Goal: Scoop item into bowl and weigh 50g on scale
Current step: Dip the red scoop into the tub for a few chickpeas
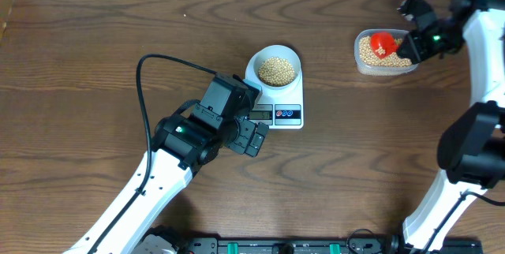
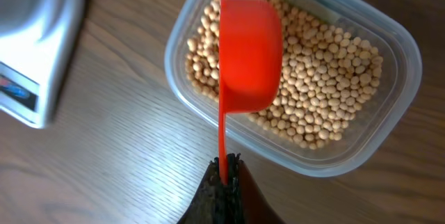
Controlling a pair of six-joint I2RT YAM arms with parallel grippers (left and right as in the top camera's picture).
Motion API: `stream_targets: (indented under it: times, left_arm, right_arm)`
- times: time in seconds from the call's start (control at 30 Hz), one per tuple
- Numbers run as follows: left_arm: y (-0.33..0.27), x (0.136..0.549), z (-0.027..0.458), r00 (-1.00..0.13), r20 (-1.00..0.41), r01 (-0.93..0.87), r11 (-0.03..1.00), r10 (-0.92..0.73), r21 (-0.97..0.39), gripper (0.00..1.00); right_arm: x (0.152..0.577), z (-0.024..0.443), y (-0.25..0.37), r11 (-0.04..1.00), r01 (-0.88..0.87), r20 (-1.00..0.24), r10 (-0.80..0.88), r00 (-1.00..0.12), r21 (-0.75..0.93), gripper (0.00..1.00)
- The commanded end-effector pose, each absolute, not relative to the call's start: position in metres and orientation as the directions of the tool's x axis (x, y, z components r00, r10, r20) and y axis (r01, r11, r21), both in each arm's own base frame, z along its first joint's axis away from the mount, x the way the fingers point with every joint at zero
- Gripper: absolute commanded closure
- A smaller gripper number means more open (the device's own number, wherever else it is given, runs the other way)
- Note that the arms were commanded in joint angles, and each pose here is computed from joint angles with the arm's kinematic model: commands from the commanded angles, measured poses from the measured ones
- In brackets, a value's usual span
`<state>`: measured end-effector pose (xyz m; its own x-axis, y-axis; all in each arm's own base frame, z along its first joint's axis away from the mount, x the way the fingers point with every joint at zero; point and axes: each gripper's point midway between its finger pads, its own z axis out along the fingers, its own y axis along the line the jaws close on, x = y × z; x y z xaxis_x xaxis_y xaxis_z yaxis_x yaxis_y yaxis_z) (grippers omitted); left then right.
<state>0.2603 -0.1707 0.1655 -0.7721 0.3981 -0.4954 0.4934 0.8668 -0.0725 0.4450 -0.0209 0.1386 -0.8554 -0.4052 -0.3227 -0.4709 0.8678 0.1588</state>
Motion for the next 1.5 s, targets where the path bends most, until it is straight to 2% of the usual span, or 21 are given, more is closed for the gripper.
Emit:
stream_targets:
  times: [0.0,0.27,0.6,1.13,1.33,1.47]
  left_arm:
    - [-0.169,0.262,0.168,-0.771,-0.502,0.488,0.870,0.393,-0.068,0.02]
    - [-0.169,0.262,0.168,-0.771,-0.502,0.488,0.870,0.392,-0.068,0.02]
    - [-0.169,0.262,0.168,-0.770,-0.502,0.488,0.870,0.393,-0.068,0.02]
    - [-0.169,0.262,0.168,-0.770,-0.502,0.488,0.870,0.393,-0.068,0.02]
    - [-0.169,0.262,0.168,-0.771,-0.502,0.488,0.870,0.392,-0.068,0.02]
    - [-0.169,0.262,0.168,-0.771,-0.502,0.488,0.870,0.392,-0.068,0.02]
  right_arm:
    - [0.449,0.139,-0.027,0.877,-0.481,-0.236,-0.470,-0.850,-0.016,0.99]
    - [0.456,0.166,-0.015,0.820,-0.518,-0.189,-0.564,-0.804,-0.245,0.99]
    - [0.453,0.172,-0.011,0.794,-0.530,-0.155,-0.588,-0.794,-0.298,0.99]
    - [0.453,0.172,-0.008,0.798,-0.527,-0.161,-0.584,-0.796,-0.292,0.99]
    - [0.466,0.175,0.011,0.807,-0.542,-0.265,-0.590,-0.763,-0.235,0.99]
    - [0.482,0.192,0.038,0.803,-0.571,-0.419,-0.584,-0.695,-0.173,0.99]
